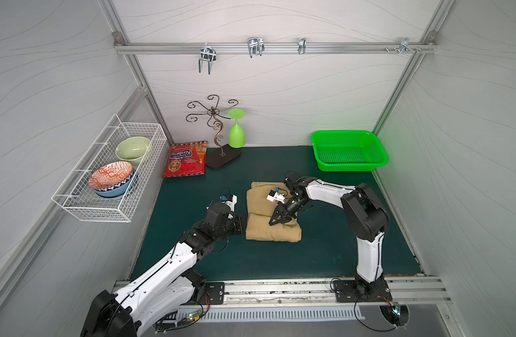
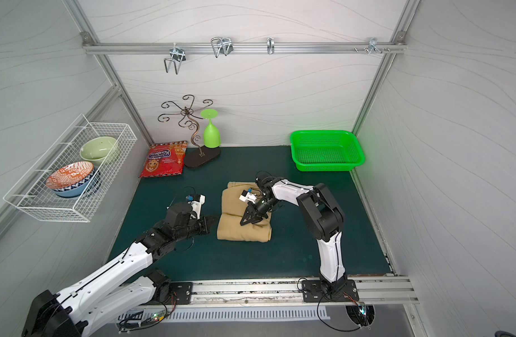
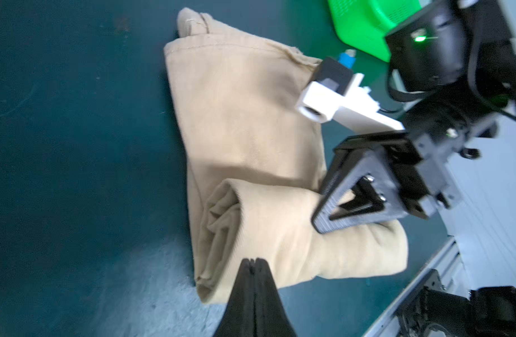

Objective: Roll up the long pants
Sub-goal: Roll the long pant at the center of the board.

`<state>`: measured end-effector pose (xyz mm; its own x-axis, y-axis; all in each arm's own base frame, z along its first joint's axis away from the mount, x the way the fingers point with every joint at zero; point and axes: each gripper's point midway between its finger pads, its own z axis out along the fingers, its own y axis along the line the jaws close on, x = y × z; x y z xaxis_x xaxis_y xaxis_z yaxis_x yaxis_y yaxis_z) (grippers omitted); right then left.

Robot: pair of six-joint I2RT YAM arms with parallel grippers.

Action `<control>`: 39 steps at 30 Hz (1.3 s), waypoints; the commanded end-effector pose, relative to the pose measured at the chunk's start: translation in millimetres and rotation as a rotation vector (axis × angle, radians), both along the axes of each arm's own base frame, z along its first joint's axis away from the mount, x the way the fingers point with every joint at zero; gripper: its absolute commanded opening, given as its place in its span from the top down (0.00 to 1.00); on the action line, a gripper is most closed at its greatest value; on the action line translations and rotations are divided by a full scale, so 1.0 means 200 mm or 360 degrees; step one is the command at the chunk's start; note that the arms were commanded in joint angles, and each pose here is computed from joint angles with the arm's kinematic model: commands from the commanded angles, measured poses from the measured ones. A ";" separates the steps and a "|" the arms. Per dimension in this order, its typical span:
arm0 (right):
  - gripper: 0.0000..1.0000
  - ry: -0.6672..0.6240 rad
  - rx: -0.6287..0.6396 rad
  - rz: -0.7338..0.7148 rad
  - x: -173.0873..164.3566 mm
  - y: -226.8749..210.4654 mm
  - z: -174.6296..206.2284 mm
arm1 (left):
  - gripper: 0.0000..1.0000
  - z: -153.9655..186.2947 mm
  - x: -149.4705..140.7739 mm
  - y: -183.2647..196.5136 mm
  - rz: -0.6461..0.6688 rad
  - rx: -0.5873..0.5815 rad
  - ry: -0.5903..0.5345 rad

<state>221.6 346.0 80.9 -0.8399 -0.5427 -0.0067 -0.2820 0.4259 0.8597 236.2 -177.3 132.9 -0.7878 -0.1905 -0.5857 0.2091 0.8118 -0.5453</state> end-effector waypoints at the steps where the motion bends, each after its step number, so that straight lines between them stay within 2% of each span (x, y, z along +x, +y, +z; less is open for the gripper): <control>1: 1.00 0.0027 -0.0052 0.0012 0.05 -0.01 -0.07 | 0.90 0.20 0.06 -0.15 -0.0160 -0.0213 -0.0210; 3: 1.00 0.0021 -0.0058 0.0007 0.07 0.00 -0.10 | 0.90 0.17 0.09 -0.21 -0.0199 -0.0218 -0.0218; 7: 1.00 -0.0046 -0.0121 0.0015 0.08 0.00 -0.16 | 0.93 -0.04 0.16 -0.32 -0.0207 -0.0141 -0.0148; 8: 0.96 -0.0069 -0.0133 0.0027 0.08 -0.01 -0.17 | 0.94 -0.10 0.18 -0.34 -0.0196 -0.0119 -0.0120; 10: 0.83 -0.0131 -0.0184 0.0038 0.08 -0.02 -0.19 | 0.97 -0.26 0.23 -0.34 -0.0127 -0.0036 -0.0008; 13: 0.72 -0.0299 -0.0244 0.0029 0.09 -0.05 -0.14 | 0.99 -0.45 0.26 -0.29 -0.0010 0.0087 0.0129; 15: 0.53 -0.0510 -0.0299 -0.0001 0.11 -0.09 -0.08 | 0.99 -0.52 0.25 -0.24 0.0051 0.0169 0.0186; 16: 0.35 -0.0653 -0.0296 -0.0008 0.10 -0.10 -0.01 | 0.99 -0.54 0.25 -0.22 0.0075 0.0202 0.0198; 17: 0.32 -0.0774 -0.0309 -0.0015 0.08 -0.11 0.03 | 0.99 -0.56 0.24 -0.20 0.0085 0.0231 0.0204; 22: 0.30 -0.1271 -0.0335 -0.0100 -0.04 -0.14 0.27 | 0.99 -0.59 0.23 -0.18 0.0099 0.0263 0.0224; 24: 0.38 -0.1315 -0.0245 -0.0121 -0.12 -0.12 0.31 | 0.99 -0.60 0.22 -0.17 0.0102 0.0269 0.0239; 26: 0.50 -0.1186 -0.0077 -0.0117 -0.20 -0.08 0.30 | 1.00 -0.62 0.22 -0.17 0.0105 0.0287 0.0254; 28: 0.61 -0.1066 -0.0094 -0.0097 -0.23 -0.08 0.20 | 1.00 -0.63 0.21 -0.17 0.0098 0.0297 0.0265; 29: 0.64 -0.1033 -0.0147 -0.0087 -0.23 -0.08 0.15 | 1.00 -0.63 0.22 -0.17 0.0097 0.0301 0.0268; 32: 0.65 -0.0993 -0.0217 -0.0096 -0.21 -0.09 0.04 | 1.00 -0.62 0.22 -0.17 0.0098 0.0307 0.0268; 36: 0.72 -0.0876 -0.0357 -0.0294 -0.07 -0.20 -0.13 | 1.00 -0.60 0.21 -0.14 0.0117 0.0329 0.0247; 39: 0.72 -0.0782 -0.0491 -0.0421 -0.01 -0.33 -0.29 | 1.00 -0.58 0.21 -0.11 0.0135 0.0355 0.0226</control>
<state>202.4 309.8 58.6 -0.8172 -0.4436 -0.3680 -0.5764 0.6252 0.5262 286.2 -228.6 36.3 -0.8366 -0.1581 -0.5244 0.1391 0.8648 -0.4825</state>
